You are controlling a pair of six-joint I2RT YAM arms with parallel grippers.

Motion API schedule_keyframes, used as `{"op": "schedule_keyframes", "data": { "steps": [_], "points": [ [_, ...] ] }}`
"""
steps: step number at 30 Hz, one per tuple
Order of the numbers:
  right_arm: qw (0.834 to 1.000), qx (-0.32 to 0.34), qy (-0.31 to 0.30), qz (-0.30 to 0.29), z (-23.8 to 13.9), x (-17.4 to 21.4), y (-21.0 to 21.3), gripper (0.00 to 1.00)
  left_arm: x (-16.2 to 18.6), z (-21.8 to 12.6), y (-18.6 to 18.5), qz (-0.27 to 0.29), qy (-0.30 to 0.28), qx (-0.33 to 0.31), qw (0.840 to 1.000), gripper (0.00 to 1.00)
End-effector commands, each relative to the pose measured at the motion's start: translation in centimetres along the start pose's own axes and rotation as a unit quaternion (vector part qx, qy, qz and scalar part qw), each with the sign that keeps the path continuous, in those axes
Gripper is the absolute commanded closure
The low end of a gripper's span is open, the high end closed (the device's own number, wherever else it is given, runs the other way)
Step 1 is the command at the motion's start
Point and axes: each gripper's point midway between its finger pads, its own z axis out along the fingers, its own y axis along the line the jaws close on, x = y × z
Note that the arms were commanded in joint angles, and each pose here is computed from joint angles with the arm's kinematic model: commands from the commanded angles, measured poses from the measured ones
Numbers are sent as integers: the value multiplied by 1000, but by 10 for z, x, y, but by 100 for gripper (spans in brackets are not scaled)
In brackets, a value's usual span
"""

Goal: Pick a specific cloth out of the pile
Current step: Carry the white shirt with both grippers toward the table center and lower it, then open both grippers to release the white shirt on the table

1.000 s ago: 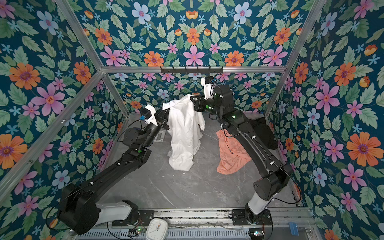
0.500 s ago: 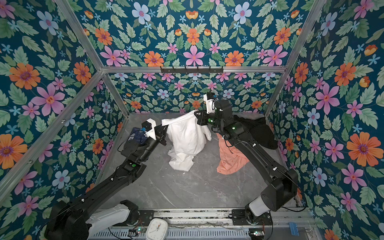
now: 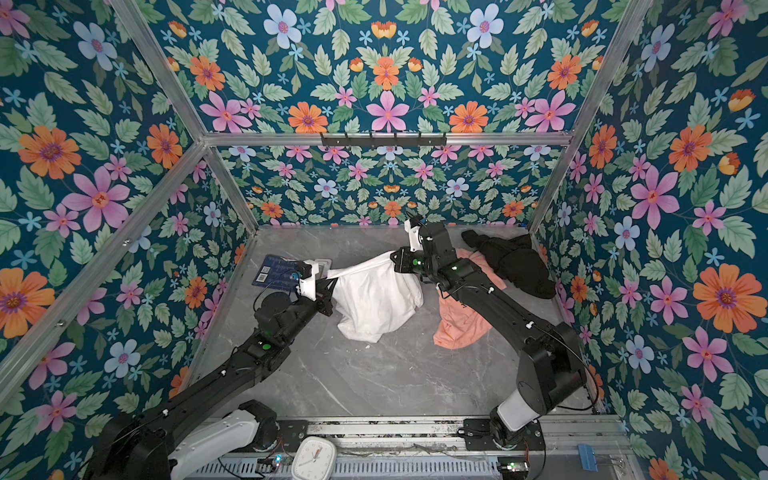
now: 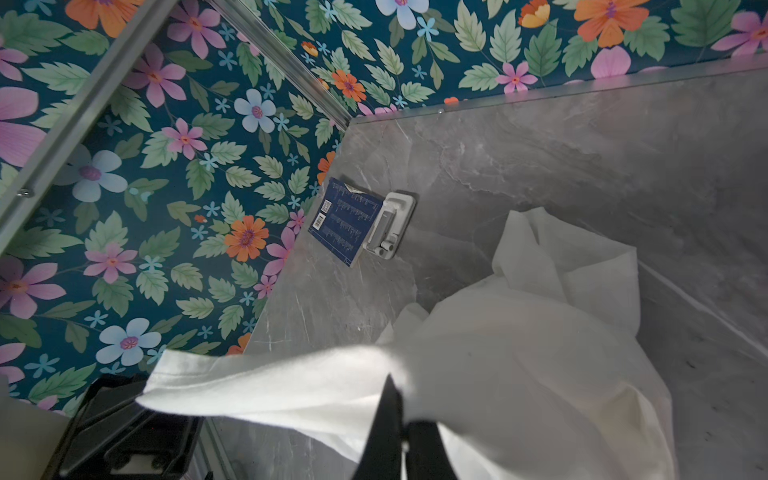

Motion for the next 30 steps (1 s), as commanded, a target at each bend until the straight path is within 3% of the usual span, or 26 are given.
{"op": "schedule_keyframes", "data": {
  "steps": [1,12,20,24,27,30],
  "points": [
    [1000,24,-6,2,9,1,-18,100,28,1,17,-42,40,-44,997,100],
    [998,46,39,17,71,9,-56,100,87,11,42,-73,117,-107,985,100],
    [996,66,60,12,116,5,-82,100,123,14,73,-76,159,-187,966,100],
    [995,72,75,10,139,5,-93,100,136,24,80,-93,167,-183,964,99],
    [994,76,83,7,154,0,-100,98,145,31,92,-117,174,-190,959,85],
    [993,80,90,3,167,-2,-106,83,144,37,97,-123,173,-195,958,54]
  ]
}}
